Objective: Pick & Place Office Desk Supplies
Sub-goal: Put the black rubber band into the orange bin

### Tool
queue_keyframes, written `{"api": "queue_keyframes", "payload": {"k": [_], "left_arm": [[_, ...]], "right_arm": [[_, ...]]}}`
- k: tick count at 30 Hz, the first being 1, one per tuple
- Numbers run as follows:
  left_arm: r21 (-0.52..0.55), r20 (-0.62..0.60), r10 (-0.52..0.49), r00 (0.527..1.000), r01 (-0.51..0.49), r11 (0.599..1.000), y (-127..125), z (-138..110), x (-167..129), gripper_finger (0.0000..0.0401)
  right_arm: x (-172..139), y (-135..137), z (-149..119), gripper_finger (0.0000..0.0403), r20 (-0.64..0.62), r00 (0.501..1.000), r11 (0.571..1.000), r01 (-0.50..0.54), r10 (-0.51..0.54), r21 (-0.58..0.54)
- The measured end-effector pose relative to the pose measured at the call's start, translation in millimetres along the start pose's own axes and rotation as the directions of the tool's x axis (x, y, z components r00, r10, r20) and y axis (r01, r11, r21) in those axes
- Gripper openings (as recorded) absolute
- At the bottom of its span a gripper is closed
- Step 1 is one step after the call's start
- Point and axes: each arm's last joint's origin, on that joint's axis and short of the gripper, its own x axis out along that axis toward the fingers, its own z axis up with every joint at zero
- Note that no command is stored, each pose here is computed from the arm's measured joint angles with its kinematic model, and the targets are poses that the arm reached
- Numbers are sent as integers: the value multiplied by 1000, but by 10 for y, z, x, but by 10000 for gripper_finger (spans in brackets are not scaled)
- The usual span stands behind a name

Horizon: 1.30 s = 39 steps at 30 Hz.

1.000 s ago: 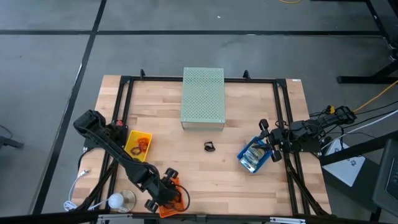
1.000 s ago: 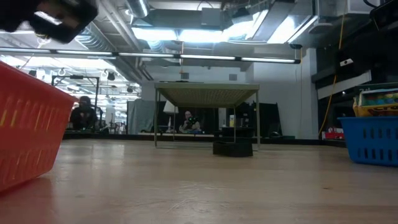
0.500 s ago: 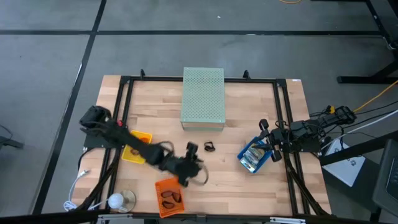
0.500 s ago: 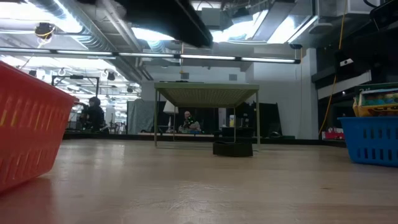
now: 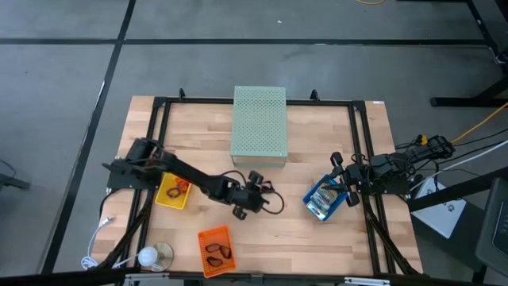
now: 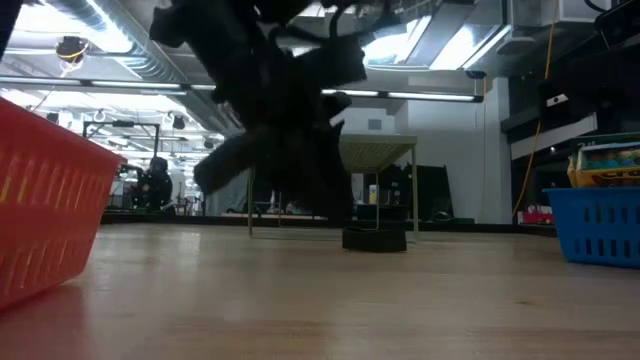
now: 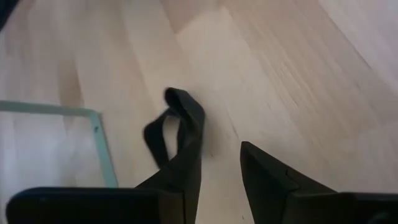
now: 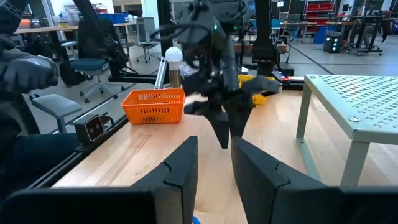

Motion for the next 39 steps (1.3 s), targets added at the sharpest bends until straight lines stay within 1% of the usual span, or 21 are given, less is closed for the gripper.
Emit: {"api": "queue_keyframes", "payload": {"k": [2,4,10,15,24,27,31,34,39], "left_arm": [[32,-15,-2,1000,2,999,-6,-29,58,103],[42,-35,8,999,-6,999,5,-61,106,102],[8,-43,29,999,-28,1000,108,-105,165,101],[-26,13,-6,1000,6,1000,159,-87,187,96],[-27,35,-18,999,19,999,113,-53,176,76],[-20,-9,20,1000,-20,1000,122,-88,194,72],[41,-106,90,990,-86,995,133,-157,188,70],[73,-141,79,987,-69,995,123,-191,174,70],[92,-124,33,992,-21,996,101,-195,206,70]], "right_arm": [[0,0,0,98,0,1000,1000,0,0,0],[0,0,0,98,0,1000,1000,0,0,0],[0,0,2,98,1,1000,1000,0,0,0],[0,0,2,98,1,1000,1000,0,0,0],[0,0,1,98,0,1000,1000,0,0,0],[0,0,1,98,0,1000,1000,0,0,0],[0,0,1,98,1,1000,1000,0,0,0],[0,0,1,98,0,1000,1000,0,0,0],[0,0,1,98,0,1000,1000,0,0,-1]]}}
